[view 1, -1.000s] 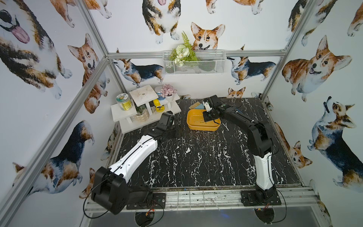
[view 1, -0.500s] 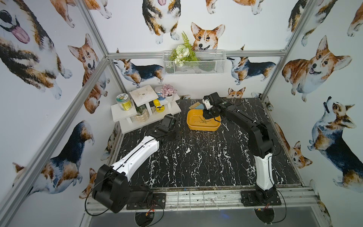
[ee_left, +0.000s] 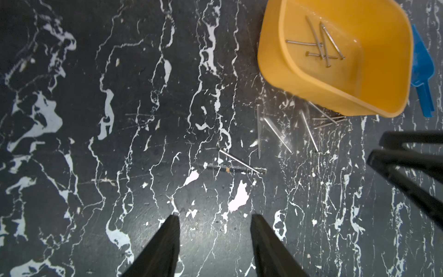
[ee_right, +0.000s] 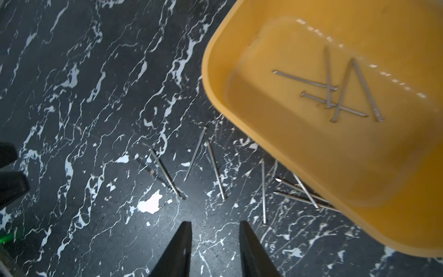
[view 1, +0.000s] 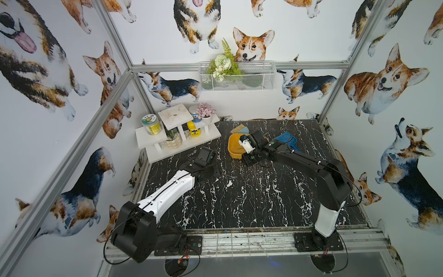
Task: Put the nails on the desktop into the storage box
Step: Pick up the nail from the center of the board.
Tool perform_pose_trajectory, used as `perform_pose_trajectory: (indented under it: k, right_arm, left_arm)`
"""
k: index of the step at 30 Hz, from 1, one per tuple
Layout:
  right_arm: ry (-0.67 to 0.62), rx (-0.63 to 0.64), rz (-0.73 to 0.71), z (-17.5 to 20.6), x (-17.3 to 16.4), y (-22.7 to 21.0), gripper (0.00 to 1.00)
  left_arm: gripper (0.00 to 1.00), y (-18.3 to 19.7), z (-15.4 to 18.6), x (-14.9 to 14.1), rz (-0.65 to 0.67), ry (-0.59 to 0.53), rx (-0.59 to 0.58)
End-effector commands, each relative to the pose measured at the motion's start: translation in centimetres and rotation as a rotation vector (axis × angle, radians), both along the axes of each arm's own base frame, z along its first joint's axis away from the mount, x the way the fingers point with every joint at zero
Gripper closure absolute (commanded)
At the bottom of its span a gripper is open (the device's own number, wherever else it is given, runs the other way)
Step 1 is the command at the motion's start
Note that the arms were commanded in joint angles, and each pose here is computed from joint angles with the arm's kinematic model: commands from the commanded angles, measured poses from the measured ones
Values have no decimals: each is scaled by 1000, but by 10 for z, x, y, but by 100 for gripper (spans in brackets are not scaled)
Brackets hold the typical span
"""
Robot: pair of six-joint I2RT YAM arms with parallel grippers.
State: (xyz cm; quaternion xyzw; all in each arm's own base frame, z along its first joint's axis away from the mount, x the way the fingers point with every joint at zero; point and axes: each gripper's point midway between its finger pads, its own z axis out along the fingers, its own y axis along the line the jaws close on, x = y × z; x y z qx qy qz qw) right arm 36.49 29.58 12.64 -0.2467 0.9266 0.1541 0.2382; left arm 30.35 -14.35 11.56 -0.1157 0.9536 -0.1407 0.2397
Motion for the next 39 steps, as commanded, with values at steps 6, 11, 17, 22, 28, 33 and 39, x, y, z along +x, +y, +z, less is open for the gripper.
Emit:
perform_pose_trajectory:
  k: [6, 11, 17, 22, 28, 33, 39]
  right_arm:
    - [-4, 25, 93, -10, -8, 46, 62]
    - [10, 14, 136, -22, -4, 72, 63]
    - [28, -12, 194, -39, -2, 100, 63]
    - [39, -41, 211, -53, 1, 111, 63]
    - [45, -94, 224, -70, 2, 115, 63]
    - [48, -133, 224, -82, -1, 112, 64]
    - [52, -153, 235, -89, -6, 112, 64]
  left_arm:
    - [48, 16, -23, -26, 60, 70, 22]
    - [47, 24, -24, -39, 87, 50, 5]
    - [47, 31, -32, -56, 101, 62, -3]
    - [47, 35, -31, -63, 106, 56, -8]
    - [46, 39, -29, -69, 115, 46, -16]
    - [46, 40, -32, -73, 116, 53, -21]
    - [45, 39, -33, -74, 115, 52, -29]
